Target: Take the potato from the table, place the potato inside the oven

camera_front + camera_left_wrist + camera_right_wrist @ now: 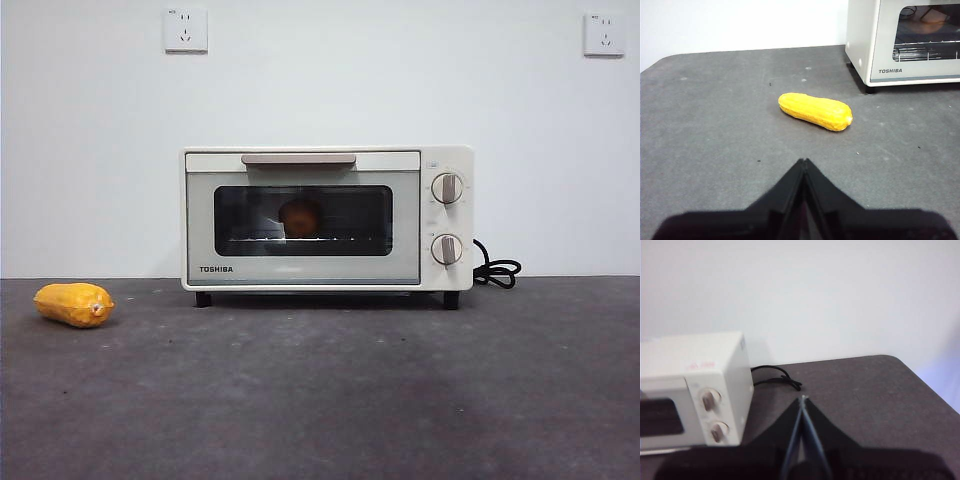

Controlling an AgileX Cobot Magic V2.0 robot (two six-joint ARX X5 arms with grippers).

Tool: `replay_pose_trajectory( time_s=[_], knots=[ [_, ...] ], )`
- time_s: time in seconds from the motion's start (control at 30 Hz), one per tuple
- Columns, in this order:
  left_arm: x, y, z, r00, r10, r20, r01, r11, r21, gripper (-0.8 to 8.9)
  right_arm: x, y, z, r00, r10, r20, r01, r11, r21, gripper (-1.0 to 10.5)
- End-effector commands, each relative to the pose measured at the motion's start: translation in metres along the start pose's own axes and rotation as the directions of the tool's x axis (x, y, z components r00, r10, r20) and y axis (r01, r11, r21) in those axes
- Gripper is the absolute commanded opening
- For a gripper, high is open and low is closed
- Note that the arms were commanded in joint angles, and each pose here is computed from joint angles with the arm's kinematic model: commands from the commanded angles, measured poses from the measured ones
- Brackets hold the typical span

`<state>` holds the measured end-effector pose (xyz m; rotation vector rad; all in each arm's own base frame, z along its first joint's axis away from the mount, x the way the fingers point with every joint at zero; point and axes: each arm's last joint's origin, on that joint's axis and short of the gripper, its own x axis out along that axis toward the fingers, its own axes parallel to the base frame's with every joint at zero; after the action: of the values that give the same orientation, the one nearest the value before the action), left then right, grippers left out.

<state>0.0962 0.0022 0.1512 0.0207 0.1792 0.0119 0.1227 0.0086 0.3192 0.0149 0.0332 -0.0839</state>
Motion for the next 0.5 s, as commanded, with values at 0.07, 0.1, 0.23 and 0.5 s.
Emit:
replay_pose_trajectory(
  time_s=[0.07,0.1,0.23,0.5],
  knots=[
    [0.001,0.000,-0.002,1.000,0.000,-0.002,0.000,1.000,-0.007,-0.04,-0.002,-0.001,-0.063,0.999,0.009,0.042,-0.004,0.994,-0.113,0.0],
    [0.001,0.000,-0.002,1.000,0.000,-0.002,0.000,1.000,-0.007,-0.04,-0.004,-0.002,-0.077,0.999,0.021,0.044,-0.016,0.992,-0.127,0.0],
    [0.001,0.000,-0.002,1.000,0.000,-0.002,0.000,1.000,-0.007,-0.04,-0.010,-0.005,-0.121,0.999,0.046,0.022,-0.042,0.988,-0.145,0.0],
    [0.001,0.000,-0.002,1.000,0.000,-0.002,0.000,1.000,-0.007,-0.04,-0.014,-0.009,-0.157,0.990,0.140,-0.033,-0.143,0.982,-0.126,0.0]
  ],
)
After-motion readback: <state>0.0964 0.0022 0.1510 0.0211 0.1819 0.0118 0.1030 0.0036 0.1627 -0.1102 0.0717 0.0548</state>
